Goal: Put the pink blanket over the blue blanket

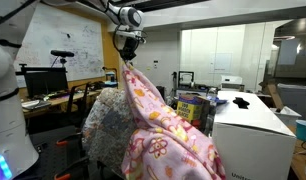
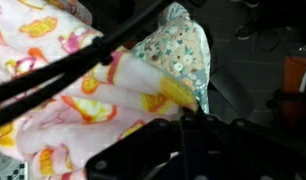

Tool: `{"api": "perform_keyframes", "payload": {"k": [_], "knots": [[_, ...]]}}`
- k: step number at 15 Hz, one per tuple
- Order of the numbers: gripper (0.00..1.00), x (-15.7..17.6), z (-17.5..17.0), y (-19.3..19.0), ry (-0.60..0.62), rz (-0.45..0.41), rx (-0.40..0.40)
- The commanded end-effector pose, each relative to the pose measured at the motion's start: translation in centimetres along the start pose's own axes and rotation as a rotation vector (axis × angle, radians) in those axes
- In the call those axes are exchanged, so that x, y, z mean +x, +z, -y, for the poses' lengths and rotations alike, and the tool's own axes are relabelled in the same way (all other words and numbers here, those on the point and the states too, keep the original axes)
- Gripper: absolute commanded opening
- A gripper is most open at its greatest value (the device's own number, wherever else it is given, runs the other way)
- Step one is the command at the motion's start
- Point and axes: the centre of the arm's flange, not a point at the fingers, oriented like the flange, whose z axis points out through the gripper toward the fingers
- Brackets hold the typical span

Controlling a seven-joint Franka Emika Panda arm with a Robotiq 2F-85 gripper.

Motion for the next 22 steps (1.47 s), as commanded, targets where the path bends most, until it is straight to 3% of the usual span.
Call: {"api": "perform_keyframes", "payload": {"k": [1, 5, 11, 17, 22], "knots": [[0.01, 1.7, 1.2, 5.3, -0.085, 0.147, 0.09], [0.01, 4.7, 2.0, 10.6, -0.165, 0.245, 0.207], [0.01, 7.3, 3.4, 17.3, -0.295, 0.303, 0.347], [0.01, 8.6, 3.7, 19.9, -0.375, 0.345, 0.448], [0.01, 8.9, 3.1, 20.5, -0.401, 0.331, 0.448]]}}
